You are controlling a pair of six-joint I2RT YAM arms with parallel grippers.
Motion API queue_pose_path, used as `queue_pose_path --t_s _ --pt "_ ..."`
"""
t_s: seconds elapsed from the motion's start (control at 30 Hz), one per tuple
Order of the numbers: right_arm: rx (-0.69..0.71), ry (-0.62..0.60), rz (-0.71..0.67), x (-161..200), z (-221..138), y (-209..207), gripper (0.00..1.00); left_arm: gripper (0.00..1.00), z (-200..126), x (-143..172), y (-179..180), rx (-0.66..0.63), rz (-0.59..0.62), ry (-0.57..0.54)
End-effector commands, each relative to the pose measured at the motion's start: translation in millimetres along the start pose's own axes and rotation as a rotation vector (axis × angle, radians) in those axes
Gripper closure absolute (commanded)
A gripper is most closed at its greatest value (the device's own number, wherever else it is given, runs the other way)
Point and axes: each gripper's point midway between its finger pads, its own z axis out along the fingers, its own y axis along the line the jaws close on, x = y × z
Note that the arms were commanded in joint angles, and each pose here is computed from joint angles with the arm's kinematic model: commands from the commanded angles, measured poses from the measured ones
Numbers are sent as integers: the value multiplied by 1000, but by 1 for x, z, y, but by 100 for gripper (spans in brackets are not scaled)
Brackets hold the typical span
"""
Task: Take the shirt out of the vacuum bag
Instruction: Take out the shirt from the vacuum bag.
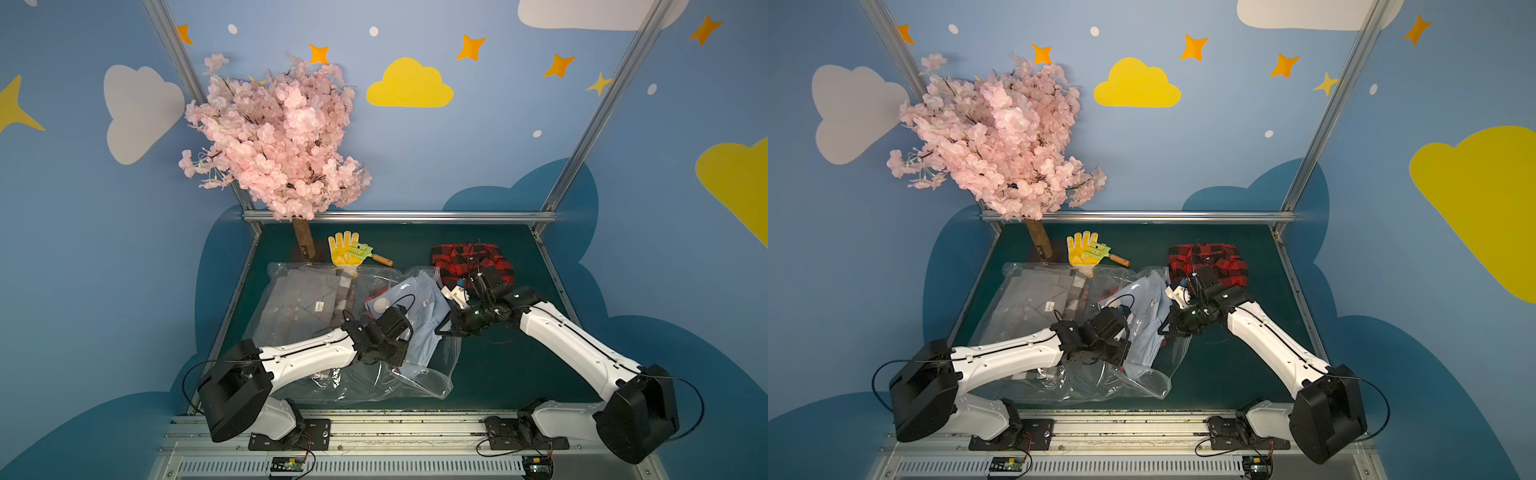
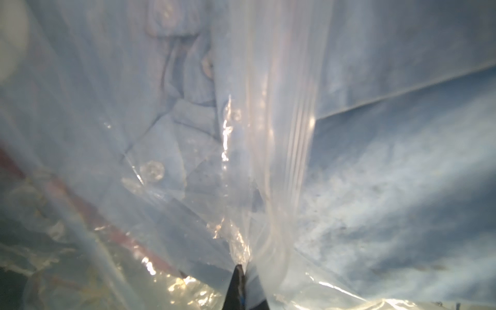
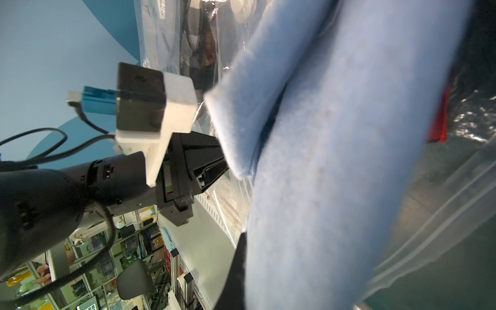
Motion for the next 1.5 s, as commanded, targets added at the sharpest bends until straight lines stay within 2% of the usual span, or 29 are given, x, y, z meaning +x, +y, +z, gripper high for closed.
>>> queue_pose_path --t_s 0.0,0.43,0.77,1.2,1.47 --pt "-37 7 -66 0 -18 16 100 94 -8 -2 9 -39 11 9" --pt "-111 -79 -94 -9 -58 37 100 94 -14 -14 17 -45 5 -6" --pt "-157 -298 -194 -26 -123 72 100 94 -2 -11 22 -52 -7 23" --pt "-244 -384 -323 -91 -186 119 100 95 18 18 32 -60 -52 100" --pt "-264 -338 -323 -144 -182 109 100 95 16 29 33 -43 -88 100"
